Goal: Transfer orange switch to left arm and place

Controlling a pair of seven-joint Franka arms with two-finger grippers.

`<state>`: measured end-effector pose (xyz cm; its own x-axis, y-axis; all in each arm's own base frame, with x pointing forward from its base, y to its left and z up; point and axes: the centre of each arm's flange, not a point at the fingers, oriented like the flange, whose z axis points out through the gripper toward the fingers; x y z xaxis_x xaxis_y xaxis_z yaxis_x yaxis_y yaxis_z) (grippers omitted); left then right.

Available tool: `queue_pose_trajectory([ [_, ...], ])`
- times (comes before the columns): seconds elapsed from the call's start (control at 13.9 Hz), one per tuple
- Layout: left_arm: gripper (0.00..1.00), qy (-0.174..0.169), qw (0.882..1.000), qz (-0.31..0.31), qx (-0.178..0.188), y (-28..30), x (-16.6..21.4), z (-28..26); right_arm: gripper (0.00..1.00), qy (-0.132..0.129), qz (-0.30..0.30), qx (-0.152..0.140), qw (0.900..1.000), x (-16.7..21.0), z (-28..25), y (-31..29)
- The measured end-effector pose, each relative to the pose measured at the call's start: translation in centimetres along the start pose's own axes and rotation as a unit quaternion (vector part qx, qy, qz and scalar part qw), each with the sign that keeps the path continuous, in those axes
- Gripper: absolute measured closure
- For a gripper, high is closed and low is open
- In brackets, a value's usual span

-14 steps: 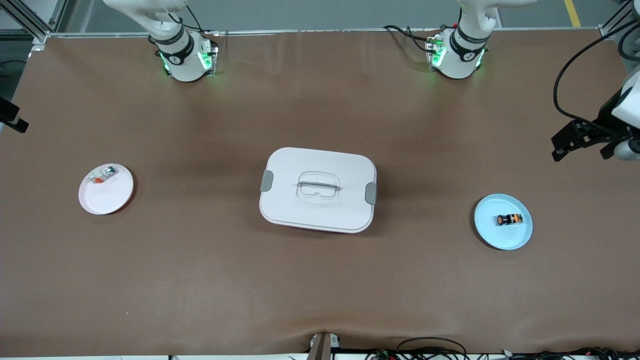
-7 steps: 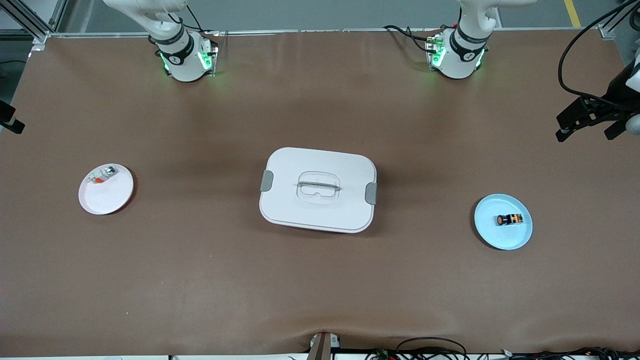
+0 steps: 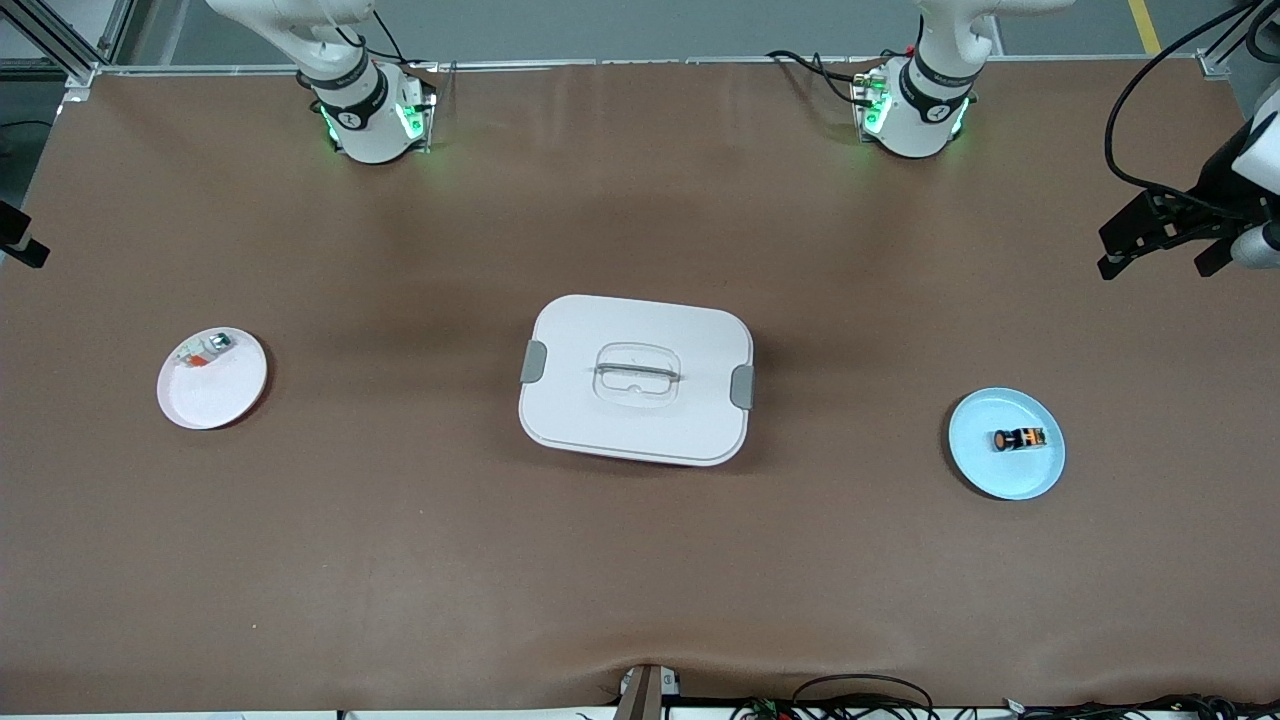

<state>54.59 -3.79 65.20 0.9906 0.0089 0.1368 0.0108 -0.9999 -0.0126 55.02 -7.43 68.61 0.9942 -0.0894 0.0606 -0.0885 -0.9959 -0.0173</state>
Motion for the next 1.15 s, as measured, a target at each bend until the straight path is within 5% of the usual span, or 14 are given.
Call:
queue_pose_trajectory([
  [0.36,0.00,-0.002,1.000,0.000,0.000,0.0,-0.1,-0.4,0.00,-0.001,0.000,0.000,1.000,0.0,0.1,0.0],
  [0.79,0.00,-0.065,0.998,0.000,0.005,-0.1,-1.0,1.4,0.00,-0.001,0.000,0.000,1.000,0.0,0.1,0.0],
  [1.15,0.00,-0.081,0.997,0.000,0.007,-0.1,-1.0,2.2,0.00,-0.001,0.000,0.000,1.000,0.0,0.1,0.0],
])
